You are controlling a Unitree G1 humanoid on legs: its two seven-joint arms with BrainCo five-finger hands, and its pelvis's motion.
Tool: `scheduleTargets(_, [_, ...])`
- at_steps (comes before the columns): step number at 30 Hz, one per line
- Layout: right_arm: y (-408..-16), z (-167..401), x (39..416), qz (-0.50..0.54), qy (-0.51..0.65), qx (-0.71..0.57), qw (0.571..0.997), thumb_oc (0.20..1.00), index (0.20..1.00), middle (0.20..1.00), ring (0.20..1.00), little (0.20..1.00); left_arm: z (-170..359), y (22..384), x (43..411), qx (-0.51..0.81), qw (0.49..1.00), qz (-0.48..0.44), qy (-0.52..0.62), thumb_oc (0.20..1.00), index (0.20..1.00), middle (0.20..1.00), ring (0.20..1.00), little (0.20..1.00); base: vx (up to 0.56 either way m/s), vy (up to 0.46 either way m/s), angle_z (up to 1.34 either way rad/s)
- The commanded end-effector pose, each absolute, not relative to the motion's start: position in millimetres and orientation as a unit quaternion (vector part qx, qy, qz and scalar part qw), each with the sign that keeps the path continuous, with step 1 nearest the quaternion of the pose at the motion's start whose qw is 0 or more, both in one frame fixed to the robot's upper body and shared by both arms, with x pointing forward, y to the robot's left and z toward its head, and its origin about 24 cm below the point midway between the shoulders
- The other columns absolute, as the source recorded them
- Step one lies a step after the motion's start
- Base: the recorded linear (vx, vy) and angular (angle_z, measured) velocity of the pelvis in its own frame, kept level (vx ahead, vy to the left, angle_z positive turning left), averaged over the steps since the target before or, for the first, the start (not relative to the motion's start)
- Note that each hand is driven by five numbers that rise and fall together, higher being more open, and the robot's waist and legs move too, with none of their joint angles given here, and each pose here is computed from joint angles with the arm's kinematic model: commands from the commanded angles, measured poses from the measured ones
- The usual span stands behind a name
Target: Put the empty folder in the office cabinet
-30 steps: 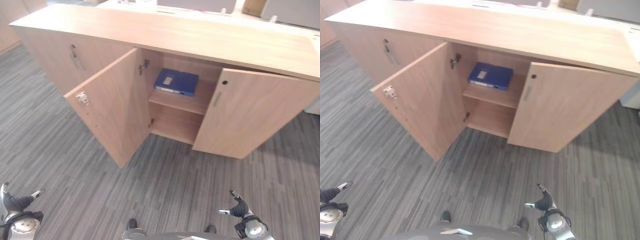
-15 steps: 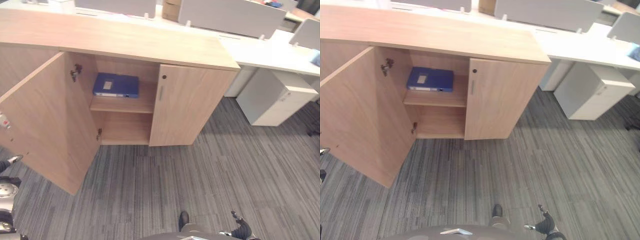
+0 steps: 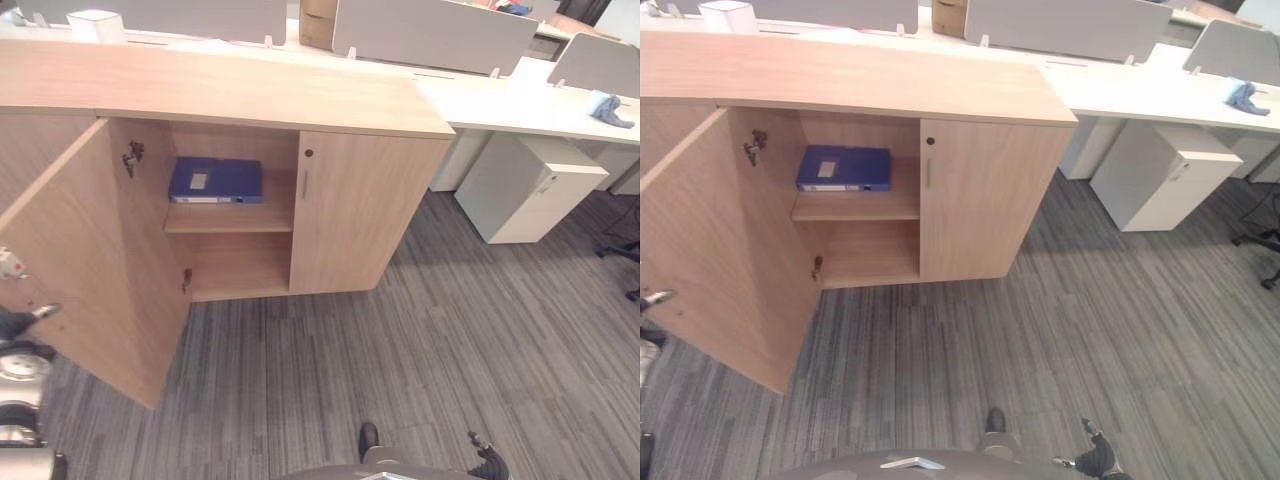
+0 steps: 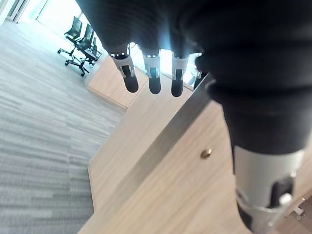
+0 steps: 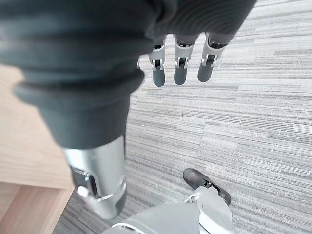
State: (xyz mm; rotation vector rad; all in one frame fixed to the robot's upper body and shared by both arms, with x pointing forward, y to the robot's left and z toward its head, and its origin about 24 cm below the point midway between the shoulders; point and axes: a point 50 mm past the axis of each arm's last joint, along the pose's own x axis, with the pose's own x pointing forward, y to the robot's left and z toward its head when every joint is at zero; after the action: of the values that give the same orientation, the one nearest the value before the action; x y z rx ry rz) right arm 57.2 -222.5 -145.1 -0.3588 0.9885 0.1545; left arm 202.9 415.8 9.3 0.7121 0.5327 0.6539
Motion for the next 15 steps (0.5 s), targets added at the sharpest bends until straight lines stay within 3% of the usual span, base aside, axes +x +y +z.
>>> scheduleTargets(1, [-219, -140, 86, 0.075, 0.433, -0.185, 0.879, 1.000, 1.000, 1.000, 1.000, 1.000, 1, 374, 234, 0.343, 0.891, 0.215, 0.206, 1.000, 1.000, 1.000, 1.000, 1.000, 0.07, -0.033, 0.04])
scheduleTargets(8, [-224, -135, 96, 0.082, 0.417, -0.208, 0.881, 1.000, 1.000, 1.000, 1.000, 1.000, -55, 301, 235, 0.277, 0.920, 0.115, 0.254, 1.000, 1.000, 1.000, 1.000, 1.000, 0.07, -0.058, 0.03])
scheduleTargets(15, [-234, -132, 95, 0.074, 0.416, -0.225, 0.878, 1.000, 1.000, 1.000, 1.000, 1.000, -52, 294, 248, 0.273, 0.923, 0.111, 0.248, 1.000, 1.000, 1.000, 1.000, 1.000, 0.04, -0.037, -0.10])
